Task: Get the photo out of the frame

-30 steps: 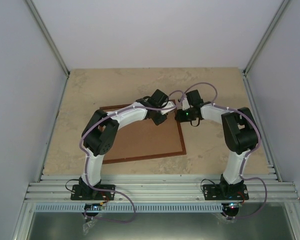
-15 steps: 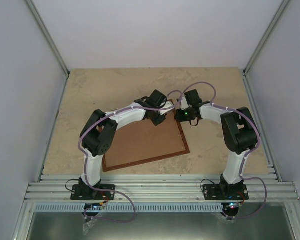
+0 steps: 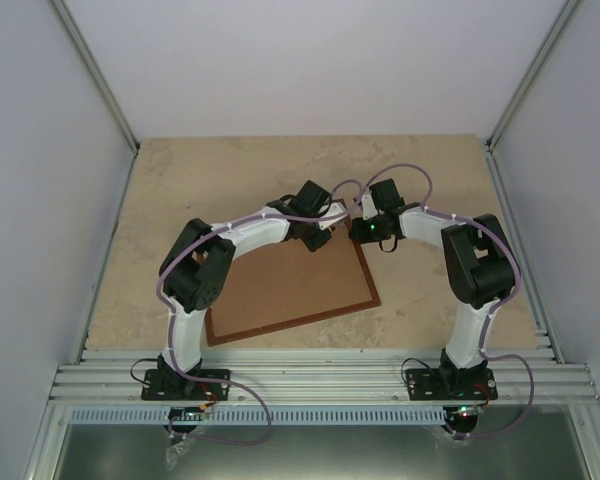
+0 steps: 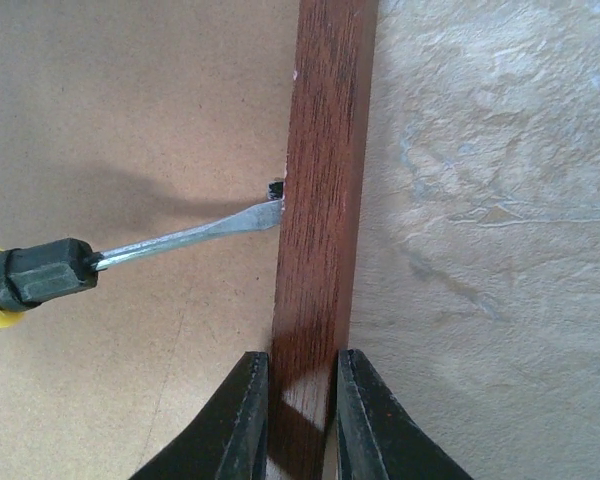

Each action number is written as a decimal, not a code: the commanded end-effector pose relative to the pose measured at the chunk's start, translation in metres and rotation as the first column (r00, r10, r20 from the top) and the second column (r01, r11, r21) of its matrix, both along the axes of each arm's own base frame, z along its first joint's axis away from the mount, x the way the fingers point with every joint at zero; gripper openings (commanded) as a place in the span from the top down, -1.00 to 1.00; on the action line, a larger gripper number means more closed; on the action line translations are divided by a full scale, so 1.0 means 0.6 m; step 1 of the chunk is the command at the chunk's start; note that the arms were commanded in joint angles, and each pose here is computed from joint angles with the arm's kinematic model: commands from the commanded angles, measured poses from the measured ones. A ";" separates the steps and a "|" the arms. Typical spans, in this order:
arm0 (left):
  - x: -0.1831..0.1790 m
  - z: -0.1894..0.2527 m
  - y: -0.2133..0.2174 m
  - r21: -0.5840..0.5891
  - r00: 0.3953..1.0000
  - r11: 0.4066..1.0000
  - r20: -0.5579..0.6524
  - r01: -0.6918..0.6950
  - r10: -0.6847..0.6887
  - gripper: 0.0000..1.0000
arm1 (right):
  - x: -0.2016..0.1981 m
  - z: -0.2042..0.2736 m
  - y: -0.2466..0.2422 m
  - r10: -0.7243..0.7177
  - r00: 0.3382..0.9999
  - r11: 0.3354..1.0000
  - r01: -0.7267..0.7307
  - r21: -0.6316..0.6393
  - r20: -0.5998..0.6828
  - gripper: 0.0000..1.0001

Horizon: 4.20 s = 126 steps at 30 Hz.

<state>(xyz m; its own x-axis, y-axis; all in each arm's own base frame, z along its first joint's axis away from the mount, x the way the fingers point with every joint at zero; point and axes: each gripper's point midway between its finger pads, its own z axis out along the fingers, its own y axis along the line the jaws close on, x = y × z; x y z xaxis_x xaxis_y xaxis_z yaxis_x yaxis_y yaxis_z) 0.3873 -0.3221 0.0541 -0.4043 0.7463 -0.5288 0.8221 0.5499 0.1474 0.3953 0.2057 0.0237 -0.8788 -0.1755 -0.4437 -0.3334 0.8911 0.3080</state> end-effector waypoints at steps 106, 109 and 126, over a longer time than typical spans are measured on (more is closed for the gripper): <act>0.041 0.089 -0.095 -0.187 0.997 0.980 -0.028 0.070 -0.077 1.00 | -0.029 -0.028 0.039 0.105 0.993 0.994 -0.103 0.030 -0.056 0.99; 0.038 0.100 -0.114 -0.226 0.997 0.972 -0.033 0.062 -0.071 1.00 | -0.028 -0.027 0.039 0.102 0.993 0.994 -0.100 0.032 -0.058 0.99; 0.082 0.205 -0.162 -0.428 0.997 0.900 -0.024 -0.081 0.079 1.00 | -0.026 -0.019 0.036 0.089 0.995 0.995 -0.087 0.045 -0.049 0.99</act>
